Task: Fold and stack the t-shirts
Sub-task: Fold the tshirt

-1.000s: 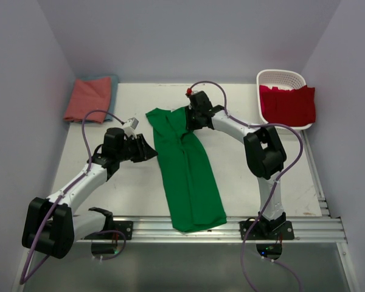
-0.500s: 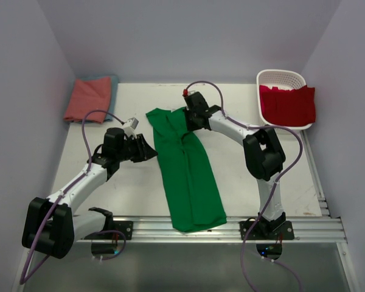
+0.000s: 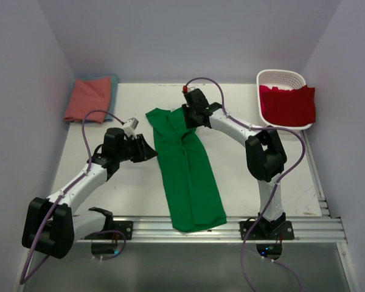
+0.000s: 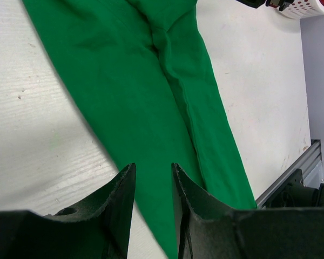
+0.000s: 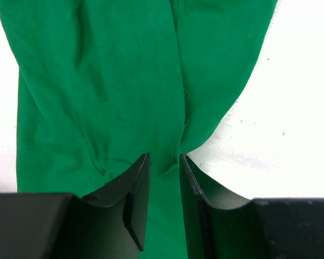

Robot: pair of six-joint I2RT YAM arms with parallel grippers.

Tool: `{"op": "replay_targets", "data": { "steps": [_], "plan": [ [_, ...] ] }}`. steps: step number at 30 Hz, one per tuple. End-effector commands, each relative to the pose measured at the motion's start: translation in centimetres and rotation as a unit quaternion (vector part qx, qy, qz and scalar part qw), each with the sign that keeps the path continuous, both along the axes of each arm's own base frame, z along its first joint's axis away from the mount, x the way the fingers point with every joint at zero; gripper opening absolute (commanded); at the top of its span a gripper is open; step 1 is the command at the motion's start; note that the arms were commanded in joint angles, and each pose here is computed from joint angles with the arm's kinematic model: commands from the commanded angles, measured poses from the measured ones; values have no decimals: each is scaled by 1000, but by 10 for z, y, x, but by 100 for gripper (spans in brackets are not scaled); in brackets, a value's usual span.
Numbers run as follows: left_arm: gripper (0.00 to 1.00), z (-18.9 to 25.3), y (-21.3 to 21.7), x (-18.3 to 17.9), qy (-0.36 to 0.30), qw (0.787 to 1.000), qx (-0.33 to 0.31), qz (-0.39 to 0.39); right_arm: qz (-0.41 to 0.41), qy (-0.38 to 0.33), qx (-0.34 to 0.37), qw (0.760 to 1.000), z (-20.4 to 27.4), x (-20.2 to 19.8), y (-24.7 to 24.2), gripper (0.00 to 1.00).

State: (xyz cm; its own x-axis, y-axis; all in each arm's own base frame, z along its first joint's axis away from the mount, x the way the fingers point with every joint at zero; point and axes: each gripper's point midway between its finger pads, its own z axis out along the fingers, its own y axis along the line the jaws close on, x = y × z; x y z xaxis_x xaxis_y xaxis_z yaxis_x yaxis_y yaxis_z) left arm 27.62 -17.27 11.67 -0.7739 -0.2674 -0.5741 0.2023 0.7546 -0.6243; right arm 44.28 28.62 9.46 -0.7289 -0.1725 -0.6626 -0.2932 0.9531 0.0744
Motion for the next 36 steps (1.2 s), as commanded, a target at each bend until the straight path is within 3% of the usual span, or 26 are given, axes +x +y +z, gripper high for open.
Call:
{"op": "replay_targets", "data": {
  "steps": [1, 15, 17, 21, 25, 36],
  "plan": [
    [36, 6, 1, 2, -23, 1000, 10, -5, -3, -21, 3, 1000, 20, 8, 2, 32],
    [36, 7, 2, 1, -24, 1000, 12, -4, -14, -1, -20, 1000, -6, 10, 0, 32],
    [36, 7, 3, 0, -25, 1000, 13, -4, -16, -2, -18, 1000, -5, 10, -1, 26],
    [36, 7, 3, 0, -25, 1000, 13, -4, -16, -6, -17, 1000, -2, 11, -1, 1],
    [36, 7, 3, -1, -25, 1000, 15, -4, -14, -6, -11, 1000, 0, 8, -1, 0],
    [36, 7, 4, -1, -26, 1000, 14, -1, 81, 1, 123, 989, 20, -8, 52, 0]
  ]
}}
